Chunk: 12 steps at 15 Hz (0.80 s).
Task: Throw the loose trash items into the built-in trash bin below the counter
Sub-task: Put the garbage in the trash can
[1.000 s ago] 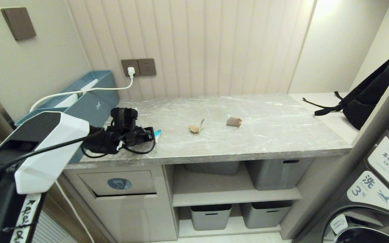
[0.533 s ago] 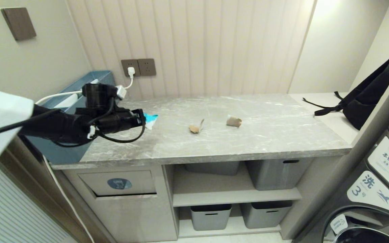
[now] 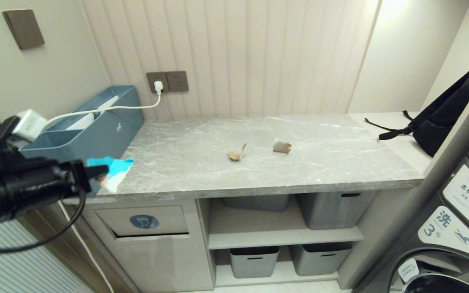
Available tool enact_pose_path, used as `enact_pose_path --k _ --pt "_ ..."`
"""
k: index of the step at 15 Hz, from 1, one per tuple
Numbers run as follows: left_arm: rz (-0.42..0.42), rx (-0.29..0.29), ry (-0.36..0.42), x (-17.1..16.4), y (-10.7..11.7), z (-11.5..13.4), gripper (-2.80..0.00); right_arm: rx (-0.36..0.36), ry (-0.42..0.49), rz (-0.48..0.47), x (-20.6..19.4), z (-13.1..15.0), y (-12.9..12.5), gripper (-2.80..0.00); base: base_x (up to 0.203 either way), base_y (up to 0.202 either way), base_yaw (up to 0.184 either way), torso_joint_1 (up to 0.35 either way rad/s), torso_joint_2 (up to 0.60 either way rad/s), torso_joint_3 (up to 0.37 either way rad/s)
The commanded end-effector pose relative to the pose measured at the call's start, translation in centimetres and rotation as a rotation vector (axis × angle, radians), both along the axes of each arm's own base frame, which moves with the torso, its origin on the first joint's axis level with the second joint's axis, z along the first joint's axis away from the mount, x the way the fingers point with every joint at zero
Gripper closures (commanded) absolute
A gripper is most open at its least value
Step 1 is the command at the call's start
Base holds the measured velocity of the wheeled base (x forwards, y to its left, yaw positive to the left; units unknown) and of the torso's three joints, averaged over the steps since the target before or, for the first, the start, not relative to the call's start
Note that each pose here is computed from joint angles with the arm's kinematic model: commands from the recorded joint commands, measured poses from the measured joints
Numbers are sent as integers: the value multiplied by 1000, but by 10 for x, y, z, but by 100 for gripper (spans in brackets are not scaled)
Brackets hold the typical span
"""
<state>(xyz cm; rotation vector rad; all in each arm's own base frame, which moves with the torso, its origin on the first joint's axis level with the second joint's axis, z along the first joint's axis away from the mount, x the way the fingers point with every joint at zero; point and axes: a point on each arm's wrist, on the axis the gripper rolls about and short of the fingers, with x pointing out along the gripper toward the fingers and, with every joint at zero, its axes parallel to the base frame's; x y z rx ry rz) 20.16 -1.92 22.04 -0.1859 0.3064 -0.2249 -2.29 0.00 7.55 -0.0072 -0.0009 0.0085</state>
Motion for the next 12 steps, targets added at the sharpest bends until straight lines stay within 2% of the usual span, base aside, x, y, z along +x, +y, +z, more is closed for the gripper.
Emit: enact_pose_path --k 1,2,4,5,7,12 --pt "32 -4 -87 -66 9 -7 0 0 1 2 0 0 0 0 0 0 0 0 0 0" --pt "43 6 -79 -81 12 -20 0 0 1 1 0 0 0 0 0 0 0 0 0 0" --pt "46 53 -112 -103 14 -31 0 0 1 1 0 0 0 0 0 0 0 0 0 0" --pt "41 87 -116 -111 14 -38 0 0 1 1 0 0 0 0 0 0 0 0 0 0" --pt "34 117 -100 -118 14 -51 0 0 1 1 0 0 0 0 0 0 0 0 0 0" --pt "25 153 -112 -120 14 -52 0 -2 1 1 0 0 0 0 0 0 0 0 0 0"
